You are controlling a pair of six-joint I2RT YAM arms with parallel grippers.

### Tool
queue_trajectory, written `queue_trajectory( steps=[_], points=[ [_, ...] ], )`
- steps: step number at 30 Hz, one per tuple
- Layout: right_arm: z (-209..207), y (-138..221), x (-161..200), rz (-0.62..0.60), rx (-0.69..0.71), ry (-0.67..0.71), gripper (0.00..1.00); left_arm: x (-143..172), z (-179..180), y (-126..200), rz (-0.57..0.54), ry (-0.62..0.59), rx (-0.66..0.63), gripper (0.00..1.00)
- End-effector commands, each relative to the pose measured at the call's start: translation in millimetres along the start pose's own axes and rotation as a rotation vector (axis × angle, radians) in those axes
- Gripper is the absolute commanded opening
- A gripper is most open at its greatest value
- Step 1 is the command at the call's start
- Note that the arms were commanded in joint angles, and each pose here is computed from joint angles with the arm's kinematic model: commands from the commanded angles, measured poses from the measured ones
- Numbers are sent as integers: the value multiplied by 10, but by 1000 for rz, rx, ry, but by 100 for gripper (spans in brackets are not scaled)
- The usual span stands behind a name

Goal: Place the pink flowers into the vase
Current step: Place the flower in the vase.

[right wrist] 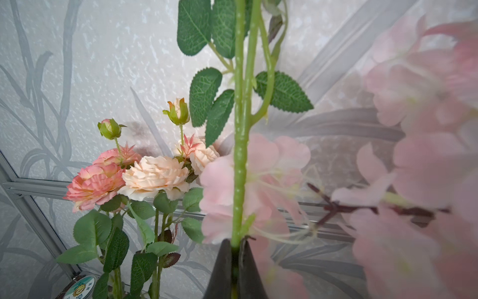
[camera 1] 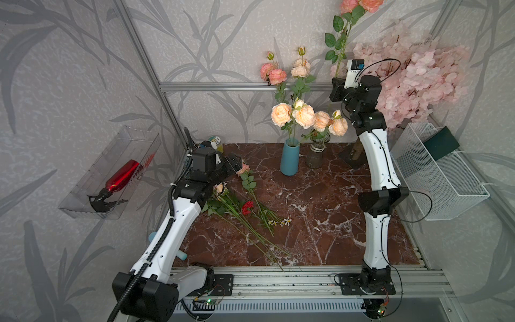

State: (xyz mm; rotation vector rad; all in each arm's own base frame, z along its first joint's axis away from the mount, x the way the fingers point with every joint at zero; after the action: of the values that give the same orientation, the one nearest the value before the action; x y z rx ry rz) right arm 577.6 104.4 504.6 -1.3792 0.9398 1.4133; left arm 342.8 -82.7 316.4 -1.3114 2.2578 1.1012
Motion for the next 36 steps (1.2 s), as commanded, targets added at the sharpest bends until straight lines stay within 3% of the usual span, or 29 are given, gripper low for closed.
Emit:
queue_trajectory(
  steps=[1, 5, 10, 23, 36],
  points=[
    [44, -51, -30, -40, -28, 9, 0, -28, -6, -13, -11, 8, 17, 85],
    [50, -162, 137, -75, -26, 32, 0, -24, 9, -39, -6, 11, 15, 85],
    [85, -198, 96, -134, -22, 46, 0, -12, 21, -80, 4, 22, 14, 85],
    [105, -40, -485, -281, 6, 75, 0, 43, 36, -203, 35, 46, 29, 84],
    [26, -275, 146, -141, 13, 73, 0, 4, 53, -156, 19, 32, 16, 84]
  ],
)
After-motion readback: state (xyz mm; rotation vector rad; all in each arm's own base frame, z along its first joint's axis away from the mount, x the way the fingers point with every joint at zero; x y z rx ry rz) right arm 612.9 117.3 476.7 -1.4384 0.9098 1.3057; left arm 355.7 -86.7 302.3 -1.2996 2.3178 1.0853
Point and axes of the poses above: each gripper's point midway between its finger pads, its own y axis back along the fingers, its own z axis along the line the jaws close on, x = y × z, the point moved 3 cm from there along y, back along the fingers, and after that the axes turned 3 degrees about y, right-handed, at the moved point
